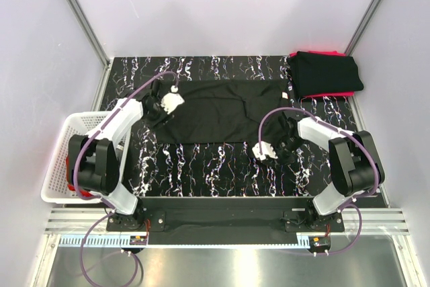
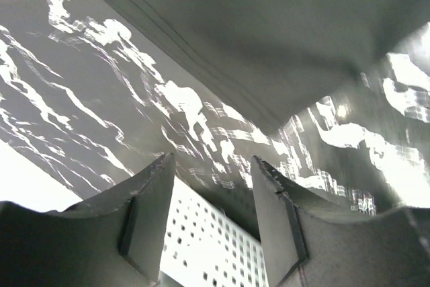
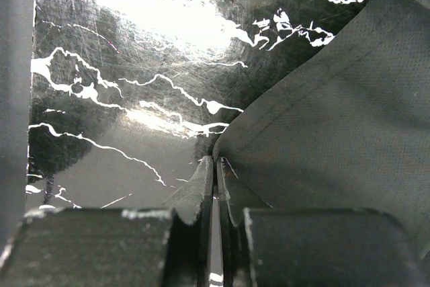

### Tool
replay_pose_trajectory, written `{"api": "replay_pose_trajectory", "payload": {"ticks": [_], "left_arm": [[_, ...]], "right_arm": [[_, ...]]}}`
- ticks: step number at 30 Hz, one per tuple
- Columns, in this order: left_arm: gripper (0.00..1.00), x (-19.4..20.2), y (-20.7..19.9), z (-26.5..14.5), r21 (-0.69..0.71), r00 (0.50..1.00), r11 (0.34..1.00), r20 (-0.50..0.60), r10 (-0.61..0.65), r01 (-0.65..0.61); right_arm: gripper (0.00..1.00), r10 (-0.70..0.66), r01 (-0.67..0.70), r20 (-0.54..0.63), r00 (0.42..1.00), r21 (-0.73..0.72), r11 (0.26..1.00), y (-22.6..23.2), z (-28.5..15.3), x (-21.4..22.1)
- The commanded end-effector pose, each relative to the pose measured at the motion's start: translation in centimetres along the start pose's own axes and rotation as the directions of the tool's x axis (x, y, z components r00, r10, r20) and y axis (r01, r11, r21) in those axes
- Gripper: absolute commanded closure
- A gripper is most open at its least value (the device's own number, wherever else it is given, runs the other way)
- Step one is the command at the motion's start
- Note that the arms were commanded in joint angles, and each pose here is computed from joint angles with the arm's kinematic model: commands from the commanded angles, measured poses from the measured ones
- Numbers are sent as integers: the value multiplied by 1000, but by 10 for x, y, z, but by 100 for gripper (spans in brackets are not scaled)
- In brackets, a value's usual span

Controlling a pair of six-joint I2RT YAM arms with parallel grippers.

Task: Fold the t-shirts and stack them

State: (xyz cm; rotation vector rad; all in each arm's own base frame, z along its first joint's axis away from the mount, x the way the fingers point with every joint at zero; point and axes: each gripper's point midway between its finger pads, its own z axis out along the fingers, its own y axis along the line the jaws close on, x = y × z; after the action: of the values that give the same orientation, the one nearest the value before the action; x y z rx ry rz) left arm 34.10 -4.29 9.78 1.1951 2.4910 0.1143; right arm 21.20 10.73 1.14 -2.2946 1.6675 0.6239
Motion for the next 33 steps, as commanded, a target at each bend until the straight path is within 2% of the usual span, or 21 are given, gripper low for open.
{"api": "replay_pose_trajectory", "payload": {"ticks": [1, 7, 17, 26, 33], "left_arm": [[45, 3, -16, -2, 88, 992, 988, 37, 124, -127], [41, 7, -31, 11, 205, 992, 971, 1, 123, -120], [45, 8, -42, 39, 305, 994, 949, -51, 99, -79], [46, 26, -48, 59, 340, 986, 938, -123, 116, -68], [46, 25, -39, 73, 292, 985, 954, -130, 114, -72]], "right_arm": [[93, 23, -23, -33, 999, 1, 1000, -5, -1, 3], [92, 40, -39, -36, 999, 8, 999, -10, -1, 3], [91, 79, -79, -37, 996, 16, 997, -13, -2, 3], [91, 103, -103, -38, 994, 17, 995, -13, -3, 2], [90, 116, -115, -42, 992, 23, 993, -15, -4, 2]]}}
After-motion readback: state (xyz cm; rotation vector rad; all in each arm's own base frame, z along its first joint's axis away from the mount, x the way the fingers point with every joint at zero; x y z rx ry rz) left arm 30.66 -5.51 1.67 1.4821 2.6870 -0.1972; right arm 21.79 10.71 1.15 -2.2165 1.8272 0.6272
